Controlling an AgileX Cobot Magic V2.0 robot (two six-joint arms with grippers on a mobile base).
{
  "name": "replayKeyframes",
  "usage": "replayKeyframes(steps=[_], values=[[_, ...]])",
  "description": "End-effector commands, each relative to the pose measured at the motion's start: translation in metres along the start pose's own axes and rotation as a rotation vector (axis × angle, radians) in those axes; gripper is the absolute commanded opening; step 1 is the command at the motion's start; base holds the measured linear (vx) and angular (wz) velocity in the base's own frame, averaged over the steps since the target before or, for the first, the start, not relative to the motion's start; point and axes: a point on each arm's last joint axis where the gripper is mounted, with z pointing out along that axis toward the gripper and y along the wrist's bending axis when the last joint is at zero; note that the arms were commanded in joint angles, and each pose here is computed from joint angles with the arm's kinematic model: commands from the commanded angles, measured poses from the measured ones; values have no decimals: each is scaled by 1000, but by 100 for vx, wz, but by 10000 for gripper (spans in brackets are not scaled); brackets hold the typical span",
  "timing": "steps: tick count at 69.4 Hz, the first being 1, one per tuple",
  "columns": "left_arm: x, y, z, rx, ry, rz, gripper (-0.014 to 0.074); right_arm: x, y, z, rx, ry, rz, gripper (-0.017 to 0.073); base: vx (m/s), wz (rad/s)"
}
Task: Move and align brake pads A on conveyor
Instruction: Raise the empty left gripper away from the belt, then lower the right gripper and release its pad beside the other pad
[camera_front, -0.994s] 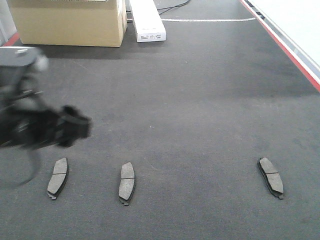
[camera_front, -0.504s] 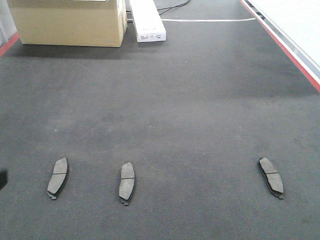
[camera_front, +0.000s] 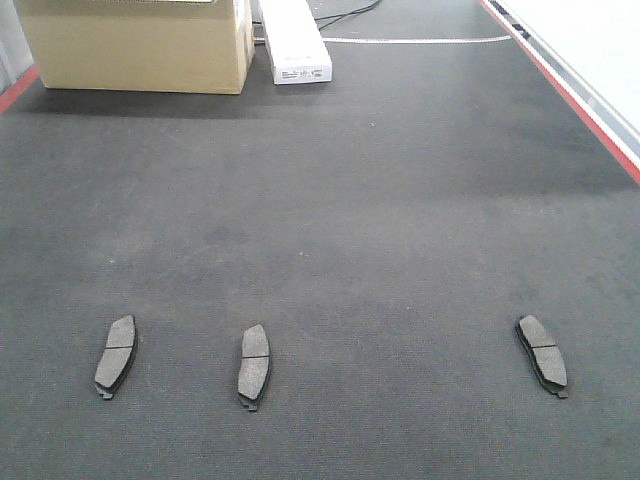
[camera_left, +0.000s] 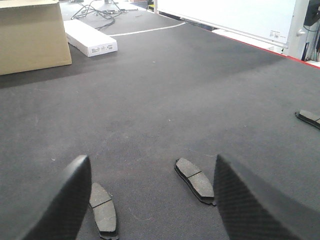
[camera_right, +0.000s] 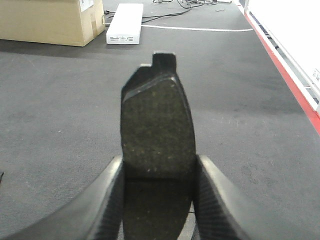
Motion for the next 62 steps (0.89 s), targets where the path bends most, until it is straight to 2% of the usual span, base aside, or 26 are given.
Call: replayKeyframes(steps=[1,27,34,37,42,46,49,53,62], values=[[-14,-2,-1,23,-90,6,502,-17,-1,-3,7,-120,-16,-4,0,0],[-14,-2,-1,23,-90,6,502,-18,-1,-3,6,-129,-14,-4,0,0],[-14,-2,-1,23,-90,6,502,-18,0,-3,-7,-123,17,-3,0,0],[-14,-2,-1,23,-90,6,502,-20,2,-1,-23,-113,51,-4,0,0],[-14,-2,-1,23,-90,6,502,-23,5,9,-57,-35,115,-2,0,0],[-14,-2,-1,23,-90,6,502,-26,8,20,-83,52,142,1,0,0],[-14,-2,-1,22,-90,6,502,-27,11,33,-109,128,151,4,0,0],[-14,-2,-1,20,-90,6,502,-30,15,48,-144,211,136,6,0,0],[-14,-2,-1,20,-90,6,502,-32,25,90,-230,387,165,14,0,0]])
